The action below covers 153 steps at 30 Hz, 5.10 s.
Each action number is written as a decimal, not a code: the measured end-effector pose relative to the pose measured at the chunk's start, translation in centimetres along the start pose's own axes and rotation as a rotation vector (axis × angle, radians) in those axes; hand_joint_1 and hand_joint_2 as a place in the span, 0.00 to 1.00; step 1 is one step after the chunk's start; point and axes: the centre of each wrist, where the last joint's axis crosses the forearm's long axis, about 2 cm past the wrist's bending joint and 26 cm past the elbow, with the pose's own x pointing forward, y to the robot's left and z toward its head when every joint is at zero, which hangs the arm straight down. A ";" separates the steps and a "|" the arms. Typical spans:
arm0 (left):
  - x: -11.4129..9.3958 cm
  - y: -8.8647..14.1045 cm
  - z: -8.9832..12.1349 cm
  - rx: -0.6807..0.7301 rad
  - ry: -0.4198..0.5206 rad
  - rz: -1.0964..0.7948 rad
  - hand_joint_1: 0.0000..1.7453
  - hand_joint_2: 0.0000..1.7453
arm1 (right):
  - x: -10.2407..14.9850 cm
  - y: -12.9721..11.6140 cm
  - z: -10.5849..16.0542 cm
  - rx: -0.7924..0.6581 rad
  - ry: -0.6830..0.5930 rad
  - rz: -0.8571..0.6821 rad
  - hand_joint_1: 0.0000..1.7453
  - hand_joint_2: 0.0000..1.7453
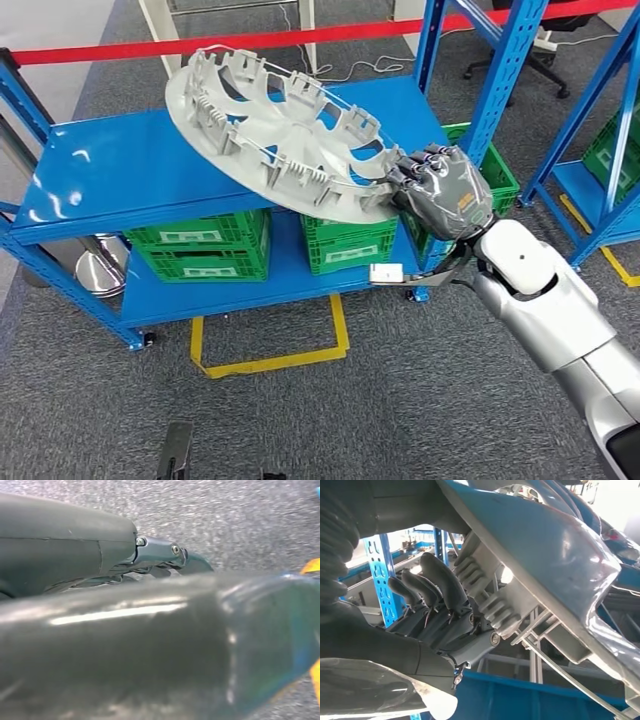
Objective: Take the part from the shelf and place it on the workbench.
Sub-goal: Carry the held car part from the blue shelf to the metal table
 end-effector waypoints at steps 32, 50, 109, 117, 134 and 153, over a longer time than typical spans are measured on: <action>-0.5 0.8 0.0 -0.001 0.003 -0.026 0.00 0.00 | 1.2 0.4 1.4 -0.027 0.003 -0.032 1.00 1.00; -0.2 0.6 -0.1 0.022 -0.019 -0.020 0.00 0.00 | 1.0 0.6 1.9 -0.019 -0.017 -0.023 1.00 1.00; 0.3 -0.8 0.2 0.005 -0.044 -0.012 0.00 0.00 | 0.9 0.2 -1.1 -0.003 -0.080 0.021 1.00 1.00; 0.0 -0.5 0.2 0.015 -0.042 -0.013 0.00 0.00 | 1.7 0.1 -1.8 -0.021 -0.074 0.024 1.00 1.00; 0.2 0.2 -0.1 0.067 -0.076 0.010 0.00 0.00 | 3.2 -0.8 -4.6 -0.088 -0.109 0.014 1.00 1.00; -1.1 0.5 0.5 0.079 -0.073 -0.025 0.00 0.00 | 4.5 -0.7 -5.3 -0.099 -0.114 -0.014 1.00 1.00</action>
